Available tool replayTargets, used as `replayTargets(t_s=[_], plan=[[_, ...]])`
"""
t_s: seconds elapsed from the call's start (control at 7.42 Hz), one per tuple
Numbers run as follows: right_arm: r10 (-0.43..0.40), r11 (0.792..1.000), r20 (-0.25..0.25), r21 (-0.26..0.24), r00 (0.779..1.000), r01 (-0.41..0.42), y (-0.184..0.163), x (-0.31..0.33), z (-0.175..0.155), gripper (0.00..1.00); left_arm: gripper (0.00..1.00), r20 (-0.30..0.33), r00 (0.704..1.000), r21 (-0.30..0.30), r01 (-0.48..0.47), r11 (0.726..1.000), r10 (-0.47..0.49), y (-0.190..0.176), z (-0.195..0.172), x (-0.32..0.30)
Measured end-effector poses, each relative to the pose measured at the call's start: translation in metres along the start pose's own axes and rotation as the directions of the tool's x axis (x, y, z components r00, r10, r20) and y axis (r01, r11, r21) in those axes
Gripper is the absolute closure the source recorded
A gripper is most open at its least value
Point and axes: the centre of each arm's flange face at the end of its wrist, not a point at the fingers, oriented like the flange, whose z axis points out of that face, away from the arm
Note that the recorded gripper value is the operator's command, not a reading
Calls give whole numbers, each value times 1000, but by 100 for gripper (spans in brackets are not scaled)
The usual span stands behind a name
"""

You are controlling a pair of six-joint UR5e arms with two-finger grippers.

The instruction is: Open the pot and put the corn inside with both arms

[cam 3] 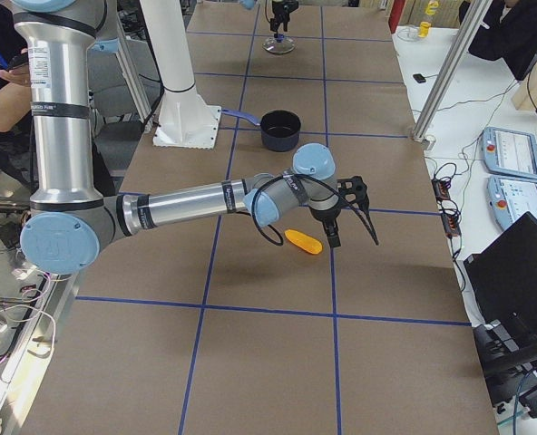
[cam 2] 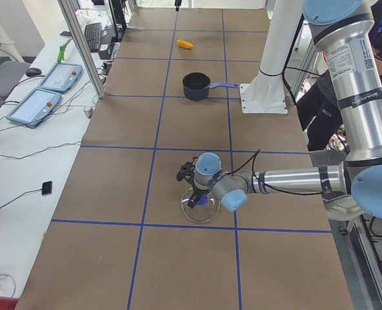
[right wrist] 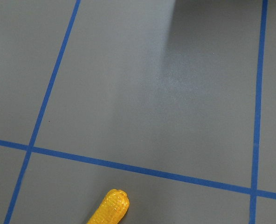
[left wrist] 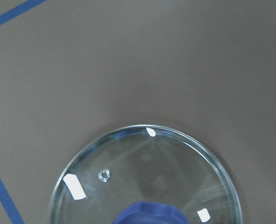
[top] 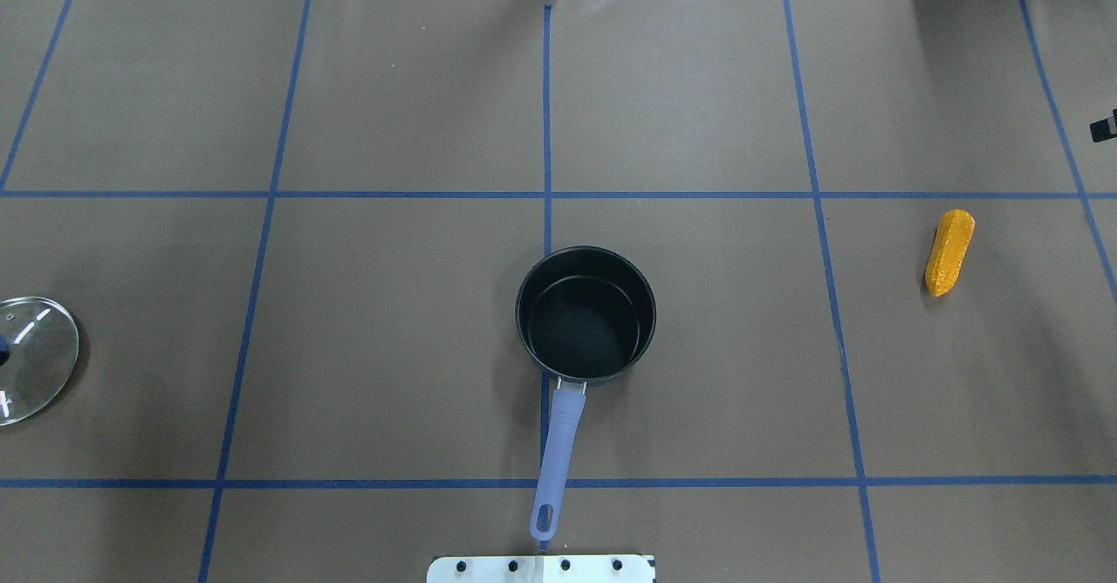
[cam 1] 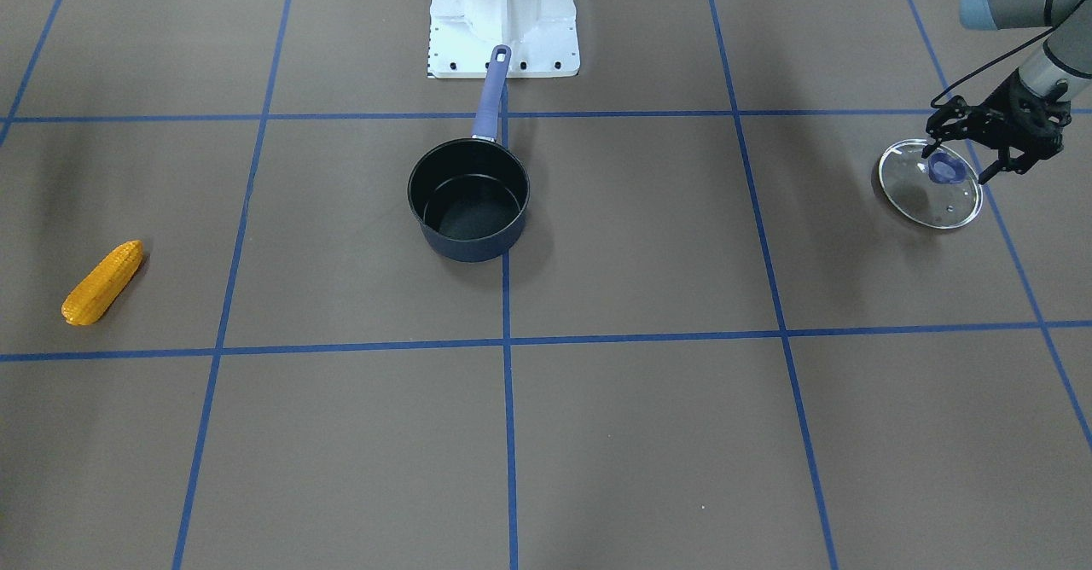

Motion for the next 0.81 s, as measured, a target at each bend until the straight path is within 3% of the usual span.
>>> replayTargets(t_s=[0.4,0.81], plan=[[0,1000,-1,0,1000,0,0,0,0,0,1,-28,998,-9,61,998,-61,-21,-20,-5],[1,1000,-3,-1,1000,-1,-1,0,1,0,1,41,995,-56,89,995,-86,-68,-82,-29]])
